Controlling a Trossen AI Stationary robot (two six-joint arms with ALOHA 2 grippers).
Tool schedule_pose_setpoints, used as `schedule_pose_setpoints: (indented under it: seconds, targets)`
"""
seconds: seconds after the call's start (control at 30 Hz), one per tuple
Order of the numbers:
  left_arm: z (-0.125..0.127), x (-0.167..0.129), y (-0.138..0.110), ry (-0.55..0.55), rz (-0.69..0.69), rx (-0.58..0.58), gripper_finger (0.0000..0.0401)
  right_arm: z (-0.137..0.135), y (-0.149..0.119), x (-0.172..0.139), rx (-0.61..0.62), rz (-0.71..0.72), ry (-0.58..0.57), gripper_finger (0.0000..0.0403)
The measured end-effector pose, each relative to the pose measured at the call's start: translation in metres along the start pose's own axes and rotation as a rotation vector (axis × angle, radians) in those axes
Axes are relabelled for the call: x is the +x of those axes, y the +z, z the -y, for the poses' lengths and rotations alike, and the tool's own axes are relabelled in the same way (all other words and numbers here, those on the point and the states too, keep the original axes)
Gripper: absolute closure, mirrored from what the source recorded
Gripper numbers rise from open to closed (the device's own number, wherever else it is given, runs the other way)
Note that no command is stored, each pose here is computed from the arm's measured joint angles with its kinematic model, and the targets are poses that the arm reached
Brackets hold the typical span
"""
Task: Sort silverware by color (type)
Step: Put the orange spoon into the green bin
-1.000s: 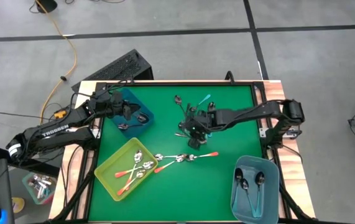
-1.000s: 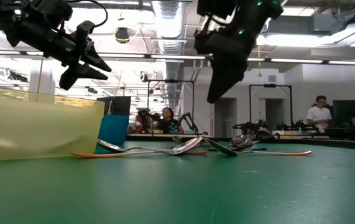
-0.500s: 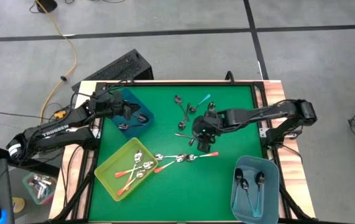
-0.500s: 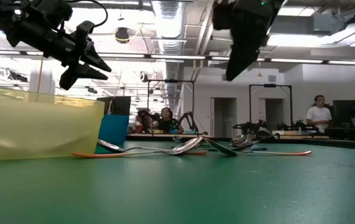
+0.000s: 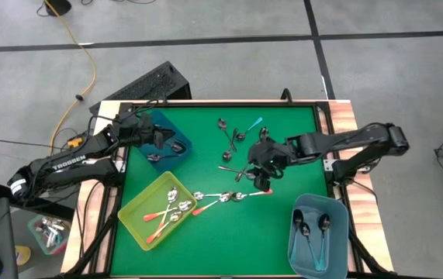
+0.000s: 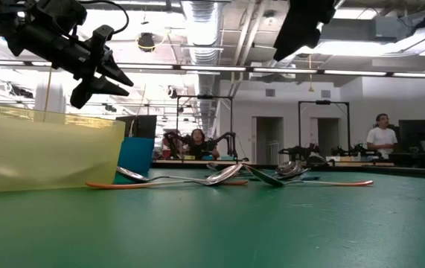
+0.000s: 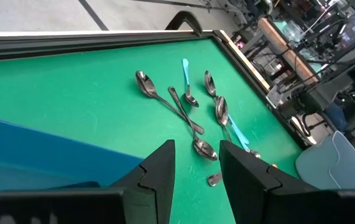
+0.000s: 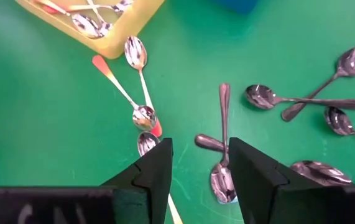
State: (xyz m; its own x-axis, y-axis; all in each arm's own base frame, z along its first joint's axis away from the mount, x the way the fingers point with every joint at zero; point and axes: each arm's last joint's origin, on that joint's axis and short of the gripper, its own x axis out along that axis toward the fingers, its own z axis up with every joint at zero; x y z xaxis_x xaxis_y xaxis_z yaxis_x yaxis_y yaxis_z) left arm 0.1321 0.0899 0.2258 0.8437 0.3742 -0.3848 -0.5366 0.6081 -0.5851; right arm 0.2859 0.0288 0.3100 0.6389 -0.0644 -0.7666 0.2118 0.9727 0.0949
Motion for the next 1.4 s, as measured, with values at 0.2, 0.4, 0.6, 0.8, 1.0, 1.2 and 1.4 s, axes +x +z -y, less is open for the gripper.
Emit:
schedule_pose_setpoints:
  seconds: [0.2,0.4,0.6,0.8,1.0,1.2,1.4]
  targets:
    - [0.0,0.0,0.0,0.001,0.0,0.0,0.0291,-0.011,-0.004,-0.004,-0.032,0.001,0.028,0.0236]
    - [0.0,0.0,0.0,0.001,0.0,0.0,0.0291,-0.025,-0.008,-0.006,-0.073,0.014,0.028,0.0237]
    - [0.0,0.0,0.0,0.002,0.0,-0.008,0.0291,-0.031,-0.011,-0.007,-0.092,0.023,0.015,0.0237]
    - [0.0,0.0,0.0,0.003,0.001,-0.008,0.0291,-0.032,-0.011,-0.007,-0.084,0.026,0.017,0.0237]
    - [0.0,0.0,0.0,0.004,0.001,-0.008,0.0291,-0.032,-0.011,-0.007,-0.085,0.026,0.017,0.0237]
    - [0.0,0.0,0.0,0.004,0.001,-0.008,0.0291,-0.03,-0.013,-0.011,-0.134,0.009,0.007,0.0237]
    - [0.0,0.0,0.0,0.004,0.001,-0.034,0.0291,-0.019,-0.011,-0.028,-0.126,0.05,-0.02,0.0237]
